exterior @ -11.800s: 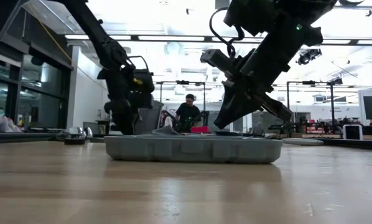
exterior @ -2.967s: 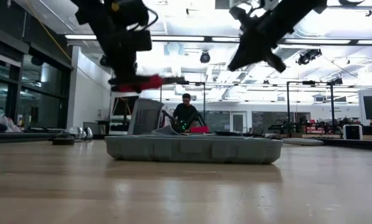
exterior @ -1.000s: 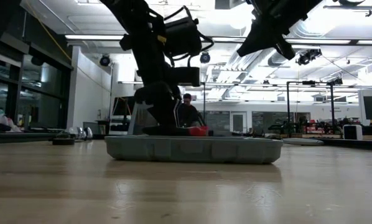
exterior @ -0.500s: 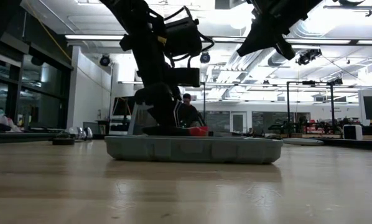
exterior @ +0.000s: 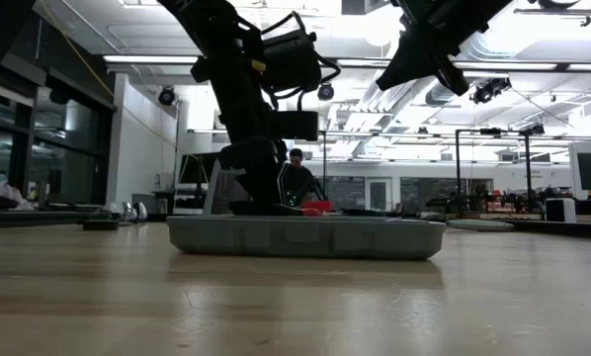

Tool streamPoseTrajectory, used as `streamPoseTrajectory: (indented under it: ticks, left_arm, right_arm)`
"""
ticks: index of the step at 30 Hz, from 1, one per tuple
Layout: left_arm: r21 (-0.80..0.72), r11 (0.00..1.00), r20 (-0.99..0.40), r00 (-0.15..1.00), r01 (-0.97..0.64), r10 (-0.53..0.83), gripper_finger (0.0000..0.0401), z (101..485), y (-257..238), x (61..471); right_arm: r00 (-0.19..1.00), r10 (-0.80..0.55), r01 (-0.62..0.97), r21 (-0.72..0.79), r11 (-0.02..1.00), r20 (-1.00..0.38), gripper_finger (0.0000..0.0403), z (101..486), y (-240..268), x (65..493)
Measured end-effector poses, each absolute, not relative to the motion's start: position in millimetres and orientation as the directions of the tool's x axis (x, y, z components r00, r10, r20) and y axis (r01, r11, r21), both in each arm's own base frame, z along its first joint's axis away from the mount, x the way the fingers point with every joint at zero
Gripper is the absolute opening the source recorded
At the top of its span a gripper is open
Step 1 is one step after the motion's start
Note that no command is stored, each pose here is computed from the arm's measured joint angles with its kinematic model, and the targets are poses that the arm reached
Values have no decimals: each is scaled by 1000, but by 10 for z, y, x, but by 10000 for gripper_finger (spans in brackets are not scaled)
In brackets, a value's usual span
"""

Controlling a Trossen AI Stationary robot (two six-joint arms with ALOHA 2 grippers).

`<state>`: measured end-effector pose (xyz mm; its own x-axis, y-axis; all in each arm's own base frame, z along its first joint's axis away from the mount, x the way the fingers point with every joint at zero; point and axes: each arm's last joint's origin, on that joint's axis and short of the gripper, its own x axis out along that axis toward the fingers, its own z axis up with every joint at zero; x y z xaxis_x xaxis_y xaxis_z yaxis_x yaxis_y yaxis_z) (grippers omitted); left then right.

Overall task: Prefit tool cases
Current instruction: Put the orange pliers into the gray tool box

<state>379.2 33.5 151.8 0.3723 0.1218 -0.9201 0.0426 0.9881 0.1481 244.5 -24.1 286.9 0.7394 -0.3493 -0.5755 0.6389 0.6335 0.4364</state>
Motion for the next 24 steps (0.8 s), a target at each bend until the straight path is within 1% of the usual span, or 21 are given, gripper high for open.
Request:
streamPoseTrajectory:
  ticks: [8,18,21,24]
  left_arm:
    - [145,989,-921,369,29,125,86,1545,351,3776]
    - [128,990,-898,416,-63,142,108,1842,448,3680]
    - [77,988,-904,409,-136,127,109,1978,489,3586]
    - [-20,980,-893,443,-199,72,108,2157,511,3465]
  right_arm:
    - [725,-348,654,434,620,-594,0,2814,-244,2483]
    - [702,-322,663,418,622,-635,0,2695,-240,2574]
    - [700,-292,656,425,624,-652,0,2634,-222,2630]
    - [712,-222,626,459,630,-666,0,2544,-207,2734]
